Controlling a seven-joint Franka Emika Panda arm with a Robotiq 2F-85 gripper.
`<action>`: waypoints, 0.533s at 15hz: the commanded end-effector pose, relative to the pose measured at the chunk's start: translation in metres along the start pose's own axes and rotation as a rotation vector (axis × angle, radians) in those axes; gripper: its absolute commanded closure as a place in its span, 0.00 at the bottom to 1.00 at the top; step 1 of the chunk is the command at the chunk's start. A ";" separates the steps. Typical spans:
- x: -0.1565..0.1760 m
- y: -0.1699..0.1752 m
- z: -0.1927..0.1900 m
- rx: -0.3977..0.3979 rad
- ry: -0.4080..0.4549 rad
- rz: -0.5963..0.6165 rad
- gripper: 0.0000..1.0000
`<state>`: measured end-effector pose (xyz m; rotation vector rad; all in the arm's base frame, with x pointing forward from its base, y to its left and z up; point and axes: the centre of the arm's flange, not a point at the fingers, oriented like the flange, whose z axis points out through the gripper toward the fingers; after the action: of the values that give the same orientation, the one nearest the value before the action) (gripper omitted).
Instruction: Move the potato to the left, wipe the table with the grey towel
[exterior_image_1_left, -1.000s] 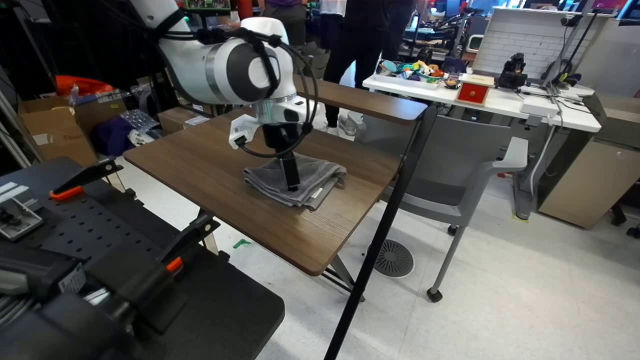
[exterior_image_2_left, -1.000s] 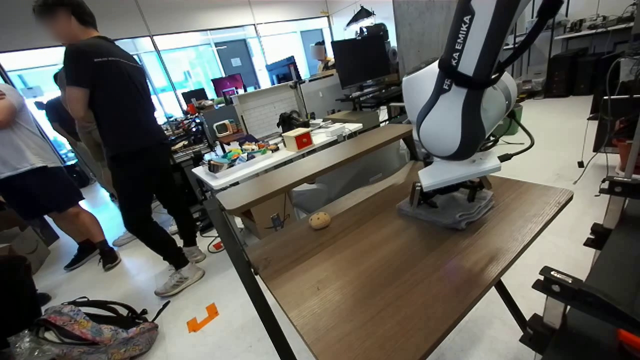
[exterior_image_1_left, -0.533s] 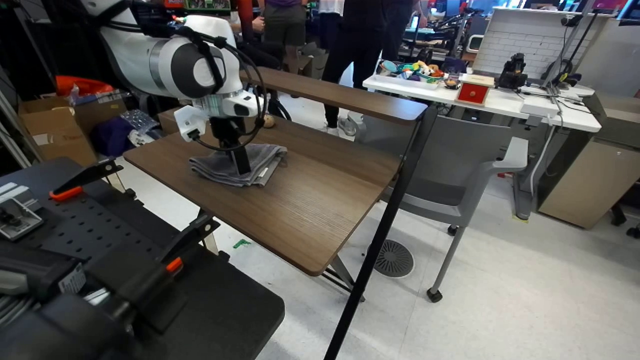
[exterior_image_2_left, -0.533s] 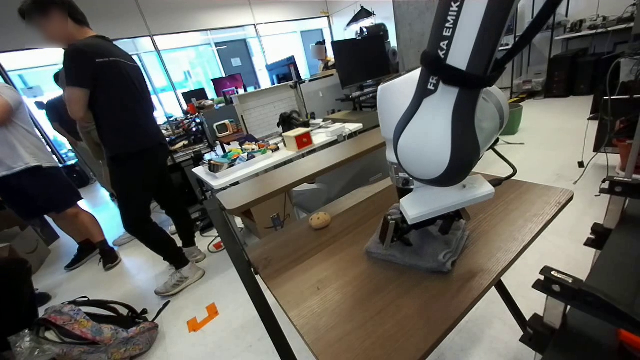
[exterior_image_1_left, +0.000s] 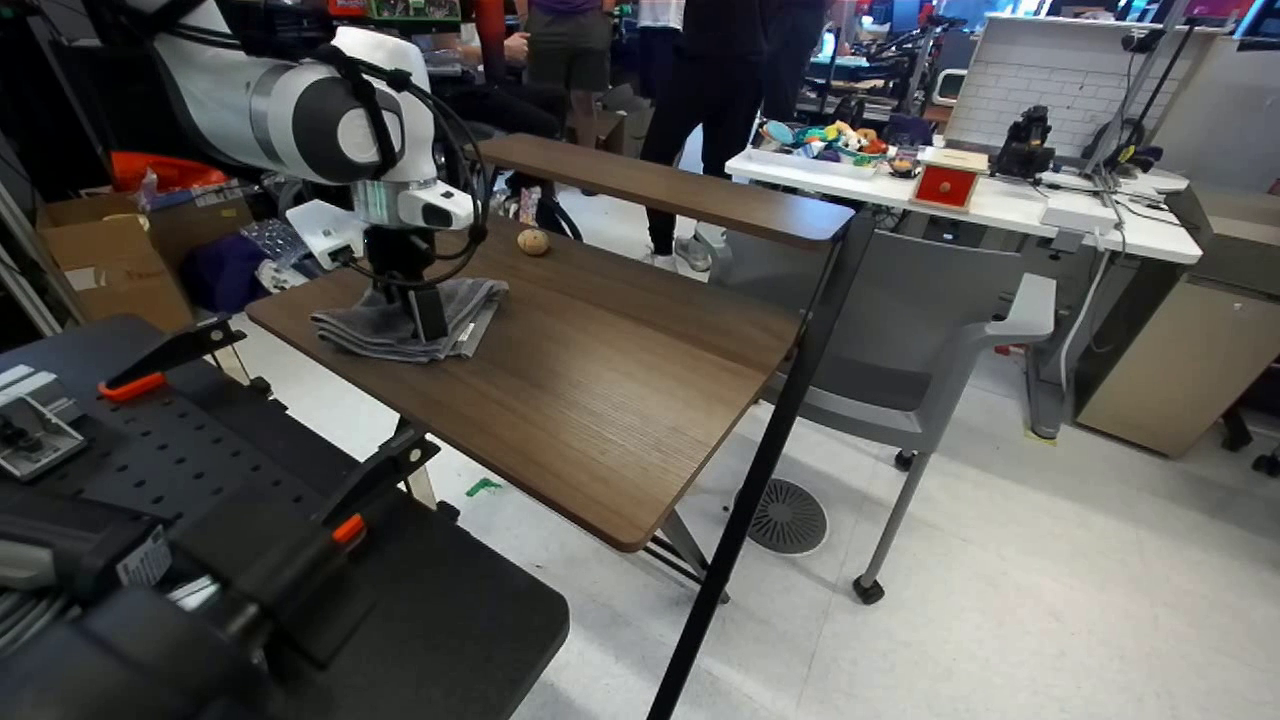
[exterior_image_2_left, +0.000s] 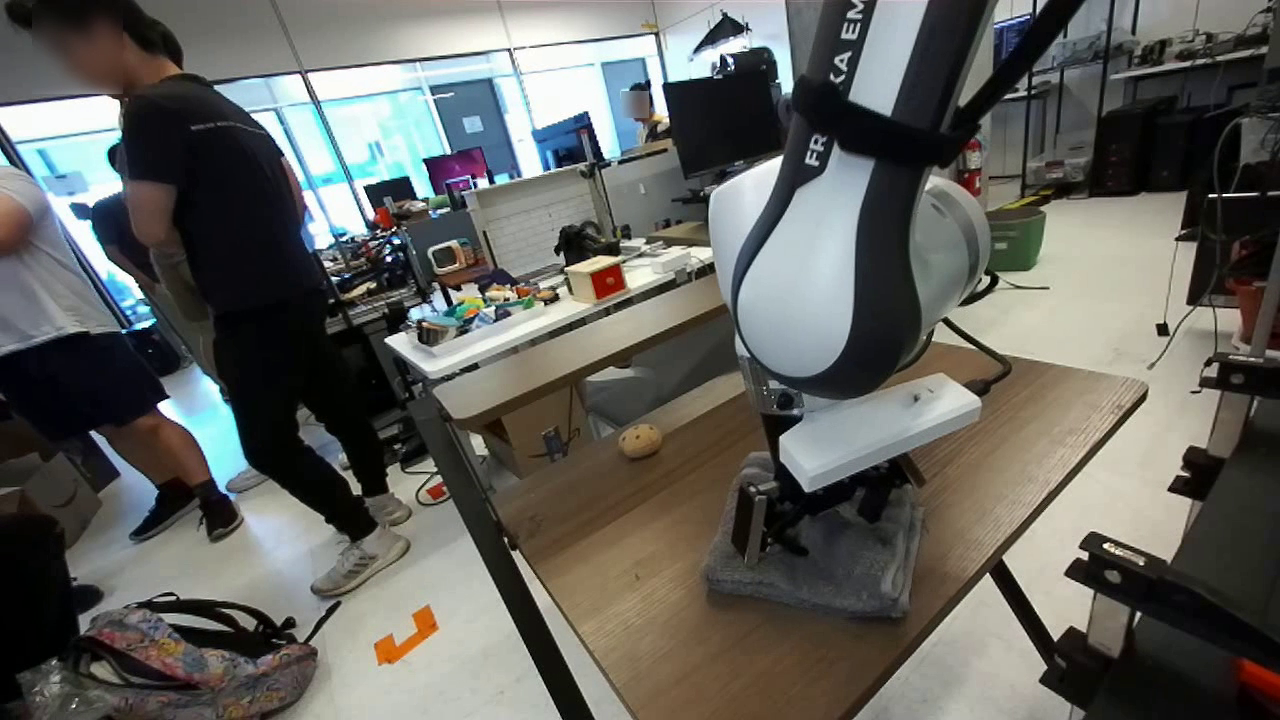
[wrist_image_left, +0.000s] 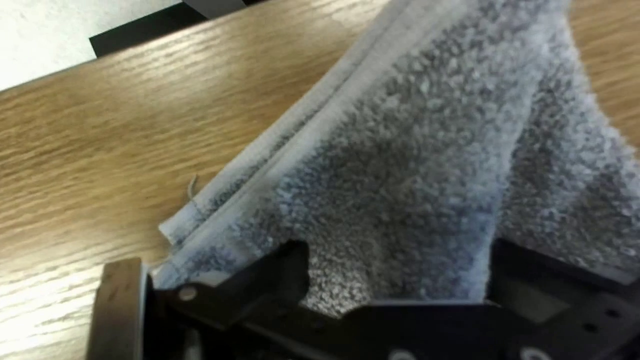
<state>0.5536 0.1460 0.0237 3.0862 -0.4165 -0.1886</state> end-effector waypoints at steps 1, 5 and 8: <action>-0.001 -0.002 0.000 -0.003 -0.001 -0.005 0.00; 0.014 -0.002 0.003 0.046 0.016 0.033 0.00; 0.012 -0.020 0.016 0.089 -0.011 0.028 0.00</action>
<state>0.5619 0.1482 0.0258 3.1115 -0.4835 -0.1774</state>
